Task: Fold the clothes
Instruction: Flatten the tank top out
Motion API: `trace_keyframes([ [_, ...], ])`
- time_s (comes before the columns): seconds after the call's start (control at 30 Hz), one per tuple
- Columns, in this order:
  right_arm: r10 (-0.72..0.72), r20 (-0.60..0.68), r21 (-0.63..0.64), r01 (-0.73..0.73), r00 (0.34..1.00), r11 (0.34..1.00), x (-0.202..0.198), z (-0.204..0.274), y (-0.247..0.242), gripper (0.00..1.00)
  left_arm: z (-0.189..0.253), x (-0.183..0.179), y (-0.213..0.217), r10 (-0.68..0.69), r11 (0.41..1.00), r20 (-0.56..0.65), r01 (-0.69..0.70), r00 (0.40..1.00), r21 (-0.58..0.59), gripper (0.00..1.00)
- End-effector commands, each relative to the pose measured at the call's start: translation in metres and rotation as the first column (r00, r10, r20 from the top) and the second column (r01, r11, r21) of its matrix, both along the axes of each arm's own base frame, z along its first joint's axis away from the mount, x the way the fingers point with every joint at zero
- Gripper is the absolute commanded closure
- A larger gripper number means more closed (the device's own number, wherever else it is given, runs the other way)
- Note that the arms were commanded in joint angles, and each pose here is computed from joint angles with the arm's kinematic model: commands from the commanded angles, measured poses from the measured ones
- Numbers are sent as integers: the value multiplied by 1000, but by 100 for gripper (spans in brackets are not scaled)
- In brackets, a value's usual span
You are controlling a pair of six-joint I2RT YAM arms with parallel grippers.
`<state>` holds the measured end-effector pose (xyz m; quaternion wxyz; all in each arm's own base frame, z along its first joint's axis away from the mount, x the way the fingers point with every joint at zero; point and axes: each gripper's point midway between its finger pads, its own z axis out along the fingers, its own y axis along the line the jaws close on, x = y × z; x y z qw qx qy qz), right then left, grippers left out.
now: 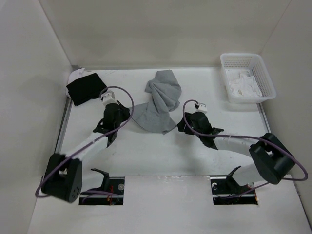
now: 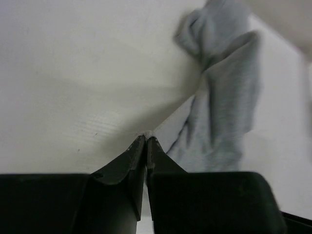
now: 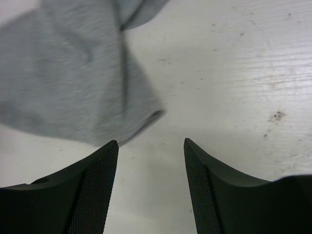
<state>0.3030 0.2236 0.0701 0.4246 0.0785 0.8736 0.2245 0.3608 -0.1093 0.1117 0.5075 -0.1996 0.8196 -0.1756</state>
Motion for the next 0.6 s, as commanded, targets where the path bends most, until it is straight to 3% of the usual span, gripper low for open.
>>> trace_keyframes([
  [0.0,-17,-31,-6,17,999,1000,13,-6,7,39,44,-10,16,67,997,114,-62,991,-53,98],
  [0.27,99,-90,156,-84,991,984,22,-11,58,41,32,-23,17,53,995,90,-46,995,-86,98],
  [0.57,265,-151,376,-193,952,906,5,-20,109,42,58,-24,4,4,992,149,14,989,-122,98],
])
